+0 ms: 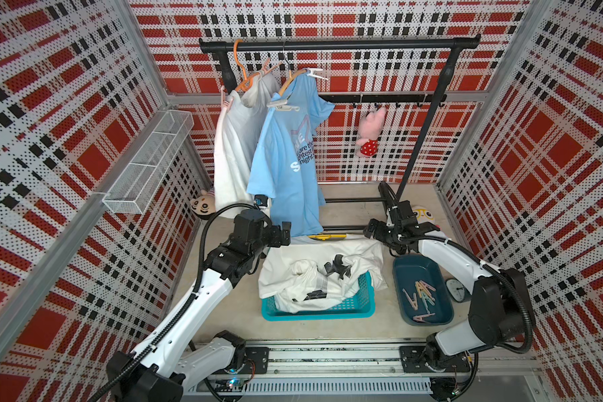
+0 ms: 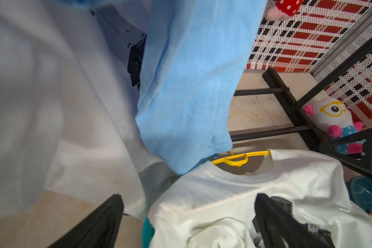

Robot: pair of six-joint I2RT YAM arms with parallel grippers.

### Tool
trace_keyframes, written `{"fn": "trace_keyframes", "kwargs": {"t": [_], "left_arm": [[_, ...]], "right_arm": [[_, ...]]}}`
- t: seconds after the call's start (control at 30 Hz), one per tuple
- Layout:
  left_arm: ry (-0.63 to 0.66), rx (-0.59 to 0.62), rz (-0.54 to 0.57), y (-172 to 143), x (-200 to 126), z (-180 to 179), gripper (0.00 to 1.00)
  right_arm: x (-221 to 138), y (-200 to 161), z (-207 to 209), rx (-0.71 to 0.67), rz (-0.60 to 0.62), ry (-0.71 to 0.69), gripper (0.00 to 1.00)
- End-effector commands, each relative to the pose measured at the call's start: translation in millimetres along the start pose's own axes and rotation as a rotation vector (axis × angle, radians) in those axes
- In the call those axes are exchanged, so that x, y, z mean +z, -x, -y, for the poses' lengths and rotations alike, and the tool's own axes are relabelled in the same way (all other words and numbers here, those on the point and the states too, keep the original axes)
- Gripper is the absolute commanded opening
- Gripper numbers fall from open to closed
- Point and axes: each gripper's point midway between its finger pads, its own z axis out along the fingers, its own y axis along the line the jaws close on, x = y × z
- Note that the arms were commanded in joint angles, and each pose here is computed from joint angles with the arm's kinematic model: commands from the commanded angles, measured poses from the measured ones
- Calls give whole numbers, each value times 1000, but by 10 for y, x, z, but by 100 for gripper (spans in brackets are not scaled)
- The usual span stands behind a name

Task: Use clothespins to secure the t-shirt on both sides of the hanger
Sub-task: Pick up the hanger from the basket.

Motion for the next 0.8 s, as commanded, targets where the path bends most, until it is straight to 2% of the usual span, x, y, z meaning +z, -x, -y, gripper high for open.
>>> {"fn": "trace_keyframes", "kwargs": {"t": [0.0, 0.27, 0.33, 0.4, 0.67, 0.7, 0.77], "left_arm": [[-16, -16, 25, 51, 23, 22, 98], [-42, -27, 12, 29, 60, 70, 99], [-48, -26, 9, 18, 61, 85, 99], [-46, -30, 16, 35, 45, 80, 100], [-51, -35, 20, 40, 23, 98, 99], [-52, -33, 20, 40, 22, 105, 98], [-49, -30, 22, 39, 20, 105, 97]], "right_arm": [[-11, 59, -56, 168, 40, 68, 100], [79, -1, -200, 284, 12, 188, 100], [111, -8, -242, 322, 11, 234, 96], [167, -31, -289, 350, -5, 276, 90], [218, -74, -258, 383, -16, 279, 69], [208, -82, -241, 379, -12, 276, 64], [169, -69, -182, 374, 21, 261, 47]]}}
